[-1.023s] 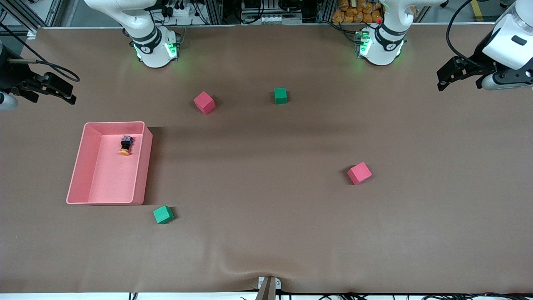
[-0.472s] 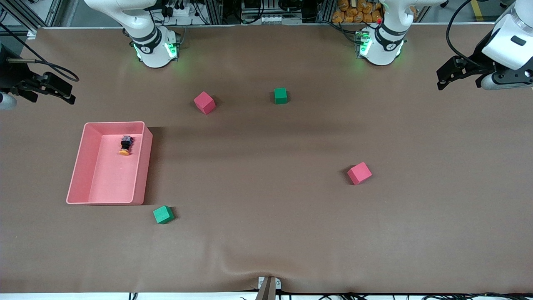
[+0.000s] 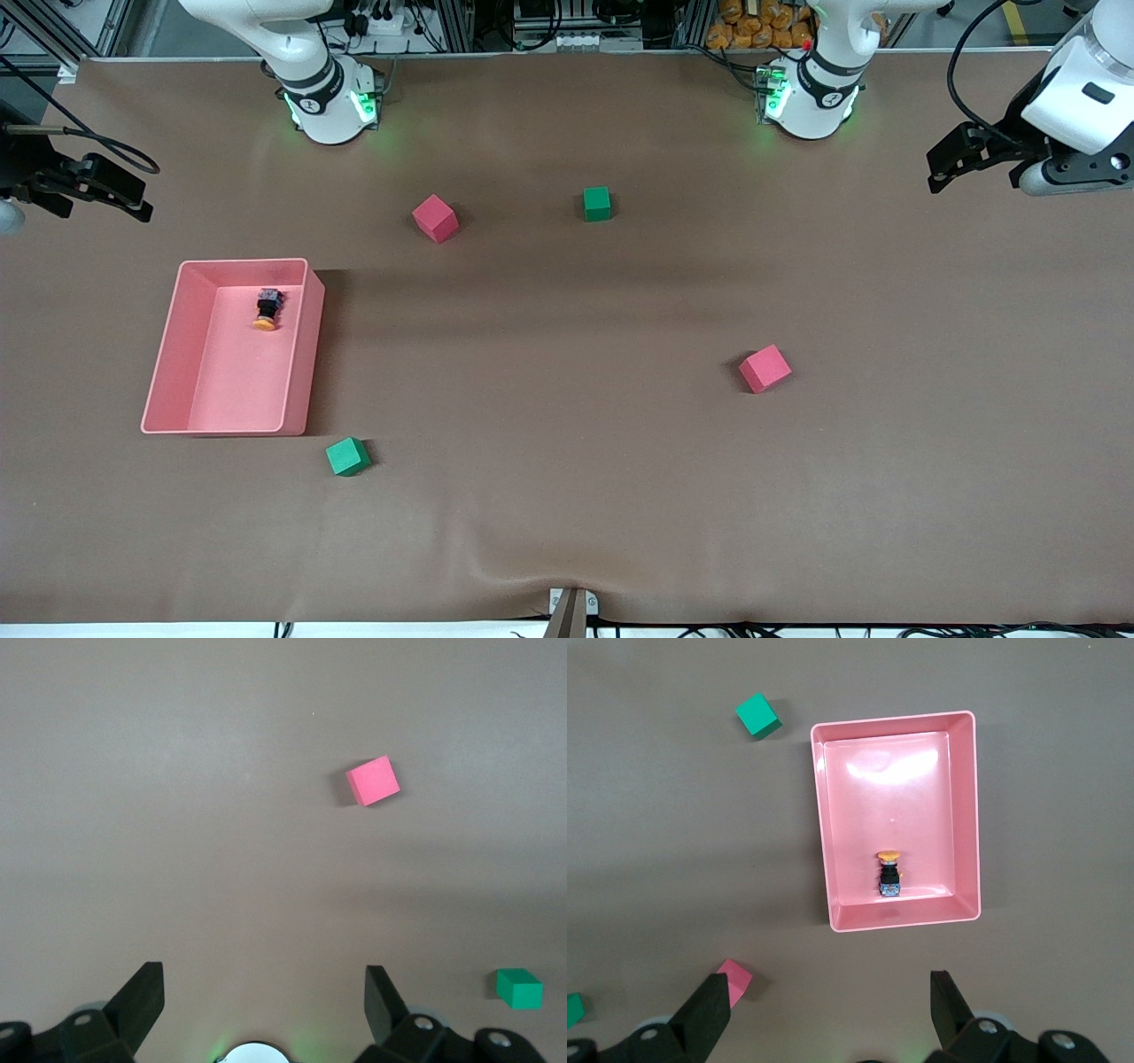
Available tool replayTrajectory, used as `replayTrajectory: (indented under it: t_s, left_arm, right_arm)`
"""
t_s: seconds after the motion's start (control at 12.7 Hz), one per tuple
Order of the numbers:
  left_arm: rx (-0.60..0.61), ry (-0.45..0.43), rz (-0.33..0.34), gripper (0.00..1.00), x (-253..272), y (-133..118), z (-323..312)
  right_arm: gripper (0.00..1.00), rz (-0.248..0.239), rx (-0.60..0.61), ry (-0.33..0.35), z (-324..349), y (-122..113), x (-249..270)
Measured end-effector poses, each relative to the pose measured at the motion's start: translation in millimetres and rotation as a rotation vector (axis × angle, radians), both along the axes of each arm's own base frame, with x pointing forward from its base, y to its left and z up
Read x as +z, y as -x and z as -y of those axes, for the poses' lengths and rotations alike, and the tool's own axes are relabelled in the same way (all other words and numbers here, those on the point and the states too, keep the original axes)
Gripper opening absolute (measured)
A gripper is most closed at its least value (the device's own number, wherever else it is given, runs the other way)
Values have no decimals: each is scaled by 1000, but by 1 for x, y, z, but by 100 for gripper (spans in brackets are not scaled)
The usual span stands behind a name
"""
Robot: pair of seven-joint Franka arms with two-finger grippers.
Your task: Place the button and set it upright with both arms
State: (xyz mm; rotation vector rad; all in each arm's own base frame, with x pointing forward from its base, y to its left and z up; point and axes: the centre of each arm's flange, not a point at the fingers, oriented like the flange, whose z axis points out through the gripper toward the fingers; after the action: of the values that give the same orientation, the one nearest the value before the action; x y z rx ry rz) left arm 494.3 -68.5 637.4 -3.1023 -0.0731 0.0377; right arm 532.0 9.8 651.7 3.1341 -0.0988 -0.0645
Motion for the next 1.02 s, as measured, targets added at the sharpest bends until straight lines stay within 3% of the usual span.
replayTrajectory:
  t_s: [1.02]
  left_arm:
    - [-1, -3, -19, 100, -2, 2, 1]
  right_arm:
    - [100, 8, 38, 1, -17, -13, -17]
